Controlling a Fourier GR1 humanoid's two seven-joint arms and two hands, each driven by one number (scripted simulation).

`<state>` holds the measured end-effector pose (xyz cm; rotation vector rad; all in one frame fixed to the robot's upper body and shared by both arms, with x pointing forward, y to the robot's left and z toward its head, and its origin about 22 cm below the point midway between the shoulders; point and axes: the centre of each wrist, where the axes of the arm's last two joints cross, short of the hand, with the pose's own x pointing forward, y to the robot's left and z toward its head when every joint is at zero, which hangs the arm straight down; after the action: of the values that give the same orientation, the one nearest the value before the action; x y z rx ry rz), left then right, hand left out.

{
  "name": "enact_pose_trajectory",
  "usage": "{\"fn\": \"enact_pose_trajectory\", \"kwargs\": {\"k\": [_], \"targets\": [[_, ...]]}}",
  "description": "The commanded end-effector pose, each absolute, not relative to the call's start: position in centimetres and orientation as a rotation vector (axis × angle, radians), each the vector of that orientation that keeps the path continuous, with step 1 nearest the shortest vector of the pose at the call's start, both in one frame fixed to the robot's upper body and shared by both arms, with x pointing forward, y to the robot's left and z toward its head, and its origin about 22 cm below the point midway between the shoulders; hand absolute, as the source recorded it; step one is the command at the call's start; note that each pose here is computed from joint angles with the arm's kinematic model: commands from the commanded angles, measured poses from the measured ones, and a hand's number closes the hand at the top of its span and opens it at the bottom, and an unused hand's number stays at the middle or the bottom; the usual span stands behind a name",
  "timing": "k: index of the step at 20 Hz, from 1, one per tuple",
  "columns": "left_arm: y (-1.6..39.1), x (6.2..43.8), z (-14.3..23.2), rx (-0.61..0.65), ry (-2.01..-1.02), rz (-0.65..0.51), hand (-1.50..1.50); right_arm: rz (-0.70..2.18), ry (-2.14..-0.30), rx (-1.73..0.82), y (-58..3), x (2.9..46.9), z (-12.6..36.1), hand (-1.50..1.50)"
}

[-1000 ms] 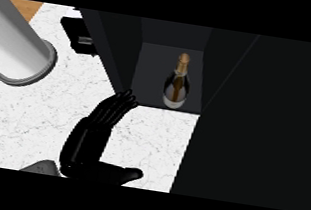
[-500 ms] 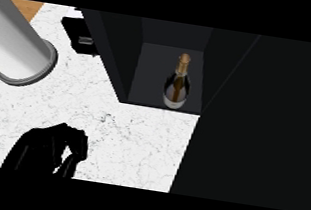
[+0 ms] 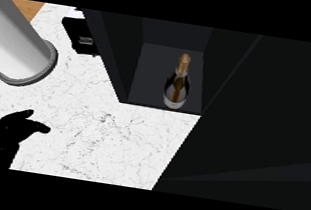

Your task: Pick up the wine, place it into the cabinet and close the cabinet

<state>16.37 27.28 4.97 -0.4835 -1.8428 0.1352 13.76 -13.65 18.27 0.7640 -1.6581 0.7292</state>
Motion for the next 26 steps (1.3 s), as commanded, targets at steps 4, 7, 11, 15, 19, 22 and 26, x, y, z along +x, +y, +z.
{"fn": "enact_pose_trajectory", "kwargs": {"k": [4, 7, 11, 15, 19, 22, 26], "targets": [[32.1, 15.0, 5.2, -0.435, -1.852, 0.207, -1.5, 0.892, -1.627, 0.805, -9.7, 10.3, 19.9, 1.5], [34.4, 14.0, 5.1, -0.414, -1.839, 0.201, -1.5, 0.872, -1.643, 0.767, -7.5, 10.7, 19.4, 1.5], [36.6, 13.9, 5.9, -0.394, -1.86, 0.193, -1.5, 0.834, -1.705, 0.743, -5.5, 10.4, 18.9, 1.5], [38.3, 13.2, 5.3, -0.389, -1.861, 0.192, -1.5, 0.721, -1.804, 0.672, -4.4, 12.6, 19.0, 1.5], [39.7, 13.7, 5.9, -0.411, -1.898, 0.185, -1.5, 0.647, -1.85, 0.657, -4.2, 13.4, 20.7, 1.5], [41.1, 13.2, 6.6, -0.421, -1.888, 0.164, -1.5, 0.61, -1.851, 0.624, -3.2, 14.9, 20.7, 1.5], [41.3, 13.1, 6.7, -0.417, -1.858, 0.174, -1.5, 0.534, -1.896, 0.533, -1.6, 18.0, 22.4, 1.5]]}}
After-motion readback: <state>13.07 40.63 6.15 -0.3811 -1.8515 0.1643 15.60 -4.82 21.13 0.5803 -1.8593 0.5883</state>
